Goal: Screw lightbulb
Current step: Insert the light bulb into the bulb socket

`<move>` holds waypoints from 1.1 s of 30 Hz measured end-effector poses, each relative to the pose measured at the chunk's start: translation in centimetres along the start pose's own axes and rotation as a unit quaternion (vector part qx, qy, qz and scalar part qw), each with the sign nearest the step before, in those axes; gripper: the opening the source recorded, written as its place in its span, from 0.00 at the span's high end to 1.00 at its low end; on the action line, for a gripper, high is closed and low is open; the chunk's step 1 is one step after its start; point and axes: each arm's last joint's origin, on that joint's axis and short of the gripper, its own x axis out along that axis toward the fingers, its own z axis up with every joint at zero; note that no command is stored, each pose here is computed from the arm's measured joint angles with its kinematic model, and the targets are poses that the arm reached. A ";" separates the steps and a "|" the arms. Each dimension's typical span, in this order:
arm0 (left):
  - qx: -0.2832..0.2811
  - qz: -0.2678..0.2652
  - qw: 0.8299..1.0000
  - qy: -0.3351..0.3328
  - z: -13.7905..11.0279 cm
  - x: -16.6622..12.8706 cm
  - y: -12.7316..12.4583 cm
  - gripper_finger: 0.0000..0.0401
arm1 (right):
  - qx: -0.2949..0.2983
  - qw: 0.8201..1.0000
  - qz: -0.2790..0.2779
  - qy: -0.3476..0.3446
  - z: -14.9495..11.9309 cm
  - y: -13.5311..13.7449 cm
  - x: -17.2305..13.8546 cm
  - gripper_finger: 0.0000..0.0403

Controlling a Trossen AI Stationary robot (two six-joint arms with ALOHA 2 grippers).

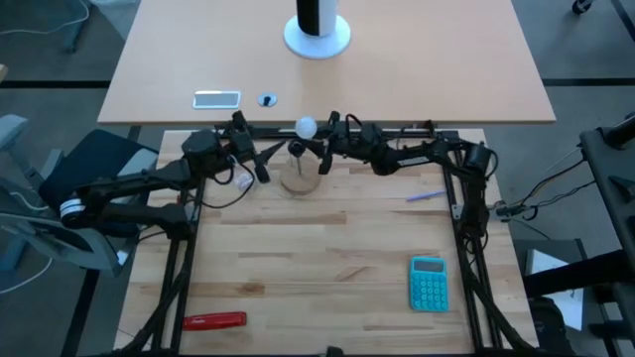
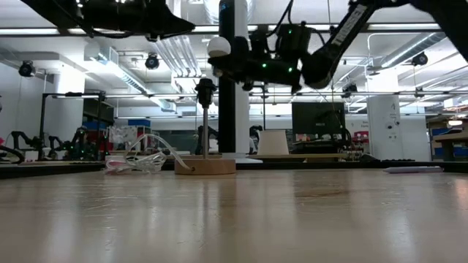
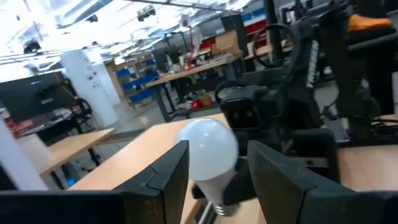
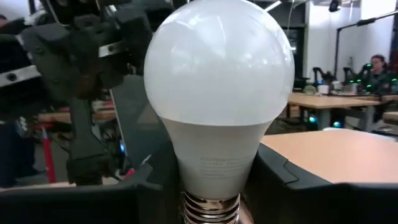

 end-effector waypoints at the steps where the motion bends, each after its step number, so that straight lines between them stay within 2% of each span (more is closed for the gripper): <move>1: 0.001 0.006 1.000 0.001 -0.2 0.1 0.2 0.61 | 0.004 1.000 0.004 -0.008 -0.3 -0.1 0.3 0.70; 6: -0.004 0.030 1.000 -0.005 -0.8 0.9 1.0 0.61 | 0.011 1.000 0.008 -0.013 -1.2 -0.5 1.2 0.70; 11: -0.005 0.038 0.999 -0.003 -1.3 1.4 1.3 0.61 | 0.002 1.000 0.006 -0.008 -0.9 -0.7 1.8 0.70; 24: -0.004 0.051 0.998 -0.041 -0.9 1.6 1.5 0.61 | -0.009 1.000 0.011 0.005 -0.9 -0.3 2.2 0.70; 33: -0.008 0.042 0.999 -0.016 -2.5 2.9 1.1 0.61 | -0.013 1.000 0.010 0.022 -1.3 -0.3 2.2 0.70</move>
